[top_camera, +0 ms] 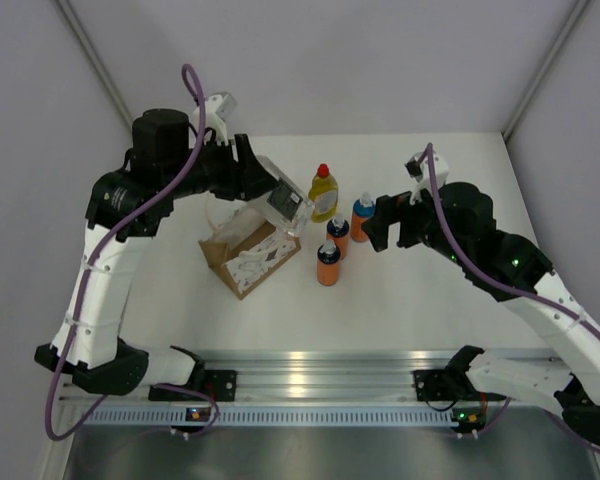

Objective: Take the personal care products out of the canvas bag

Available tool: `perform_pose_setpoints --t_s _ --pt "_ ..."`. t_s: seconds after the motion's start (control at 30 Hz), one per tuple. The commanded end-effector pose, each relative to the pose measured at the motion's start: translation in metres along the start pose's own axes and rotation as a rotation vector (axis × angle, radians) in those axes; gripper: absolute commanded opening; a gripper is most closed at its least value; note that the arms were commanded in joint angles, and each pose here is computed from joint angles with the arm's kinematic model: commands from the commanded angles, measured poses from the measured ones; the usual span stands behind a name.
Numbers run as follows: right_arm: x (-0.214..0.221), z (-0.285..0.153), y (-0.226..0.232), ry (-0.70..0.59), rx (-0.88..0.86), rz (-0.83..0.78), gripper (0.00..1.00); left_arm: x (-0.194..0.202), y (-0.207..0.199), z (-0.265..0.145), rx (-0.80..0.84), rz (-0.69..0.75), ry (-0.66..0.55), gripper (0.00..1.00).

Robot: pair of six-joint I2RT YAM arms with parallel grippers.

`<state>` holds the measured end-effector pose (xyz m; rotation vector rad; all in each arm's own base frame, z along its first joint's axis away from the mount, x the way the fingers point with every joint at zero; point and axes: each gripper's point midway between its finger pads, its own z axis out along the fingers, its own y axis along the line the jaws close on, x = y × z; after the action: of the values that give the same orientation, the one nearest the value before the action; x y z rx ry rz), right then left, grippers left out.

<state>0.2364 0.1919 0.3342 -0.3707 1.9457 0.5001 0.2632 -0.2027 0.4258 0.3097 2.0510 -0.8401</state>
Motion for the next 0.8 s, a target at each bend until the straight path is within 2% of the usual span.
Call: perform_pose_setpoints --t_s 0.0,0.23,0.4,0.43,0.77 --pt "-0.009 -0.007 -0.008 -0.039 0.026 0.008 0.96 -0.036 -0.069 -0.036 0.297 0.053 -0.123 0.0" --pt "-0.022 -0.021 -0.036 -0.124 0.189 0.078 0.98 0.001 -0.059 -0.03 0.292 0.024 -0.038 0.0" --pt "-0.028 -0.023 -0.04 -0.142 0.209 0.091 0.99 0.043 -0.049 -0.016 0.195 0.029 0.02 0.0" --pt "-0.029 -0.024 -0.042 -0.145 0.225 0.091 0.99 0.044 -0.039 -0.011 0.108 0.029 -0.007 0.0" --pt "-0.03 -0.017 -0.047 -0.135 0.259 0.112 0.99 0.099 -0.037 0.013 -0.177 0.179 -0.035 0.0"
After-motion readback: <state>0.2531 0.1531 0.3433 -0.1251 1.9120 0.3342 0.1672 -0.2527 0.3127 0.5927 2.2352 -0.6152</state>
